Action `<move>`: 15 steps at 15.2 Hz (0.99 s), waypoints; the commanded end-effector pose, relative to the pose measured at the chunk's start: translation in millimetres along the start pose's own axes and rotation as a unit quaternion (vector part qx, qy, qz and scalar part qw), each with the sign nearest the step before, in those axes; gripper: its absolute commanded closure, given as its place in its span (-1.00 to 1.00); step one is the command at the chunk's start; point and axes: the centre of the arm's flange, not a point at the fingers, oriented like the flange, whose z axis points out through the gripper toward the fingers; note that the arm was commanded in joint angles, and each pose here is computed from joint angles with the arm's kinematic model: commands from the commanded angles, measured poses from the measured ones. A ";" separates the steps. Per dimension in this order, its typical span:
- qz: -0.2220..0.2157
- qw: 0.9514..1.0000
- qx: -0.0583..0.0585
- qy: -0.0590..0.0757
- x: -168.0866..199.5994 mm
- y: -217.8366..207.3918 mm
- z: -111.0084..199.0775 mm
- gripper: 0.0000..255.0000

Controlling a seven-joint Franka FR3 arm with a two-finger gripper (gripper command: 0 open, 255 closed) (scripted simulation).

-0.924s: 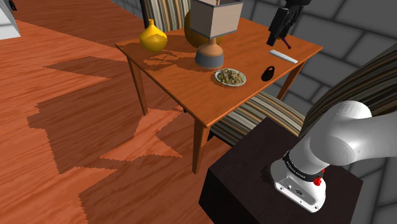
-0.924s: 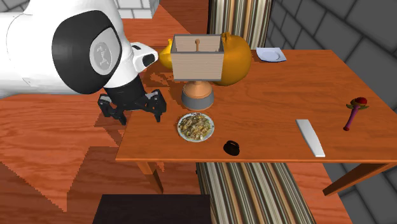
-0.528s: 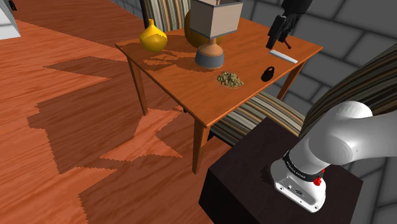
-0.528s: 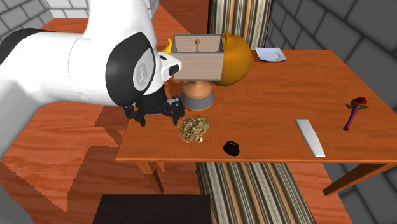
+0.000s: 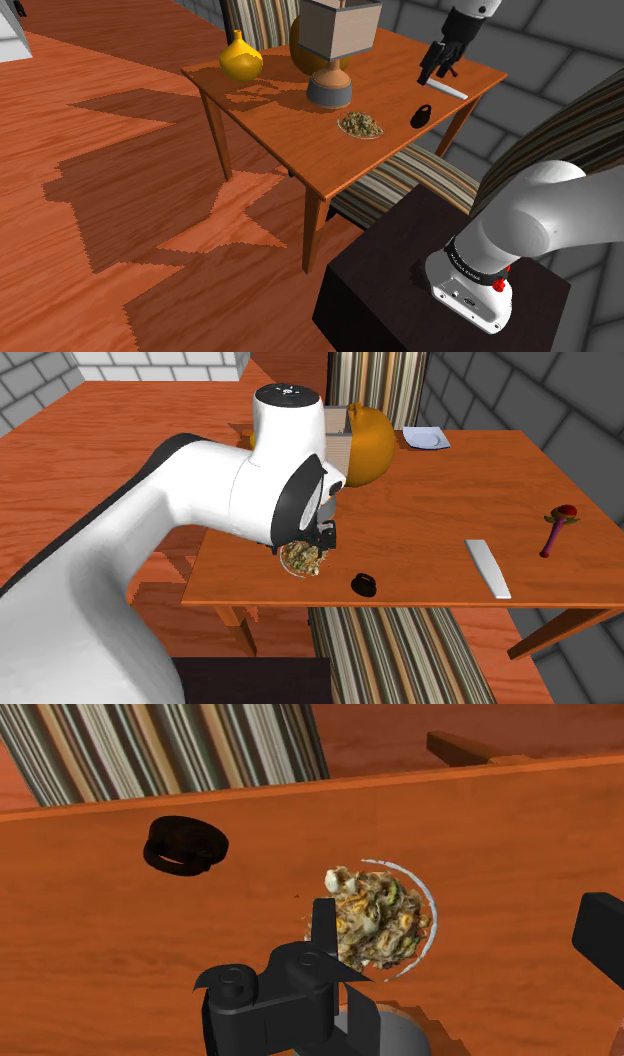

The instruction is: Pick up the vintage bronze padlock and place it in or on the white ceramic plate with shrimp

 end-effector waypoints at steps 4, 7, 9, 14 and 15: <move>0.031 0.999 0.009 0.013 7.6 56.3 37.7 -1.00; 0.050 0.998 0.014 0.020 10.9 89.9 60.4 -1.00; 0.063 0.998 0.018 0.025 12.6 112.1 75.7 -1.00; 0.094 0.995 0.027 0.037 15.1 167.5 114.7 -1.00; 0.100 0.994 0.029 0.039 15.3 178.4 122.6 -1.00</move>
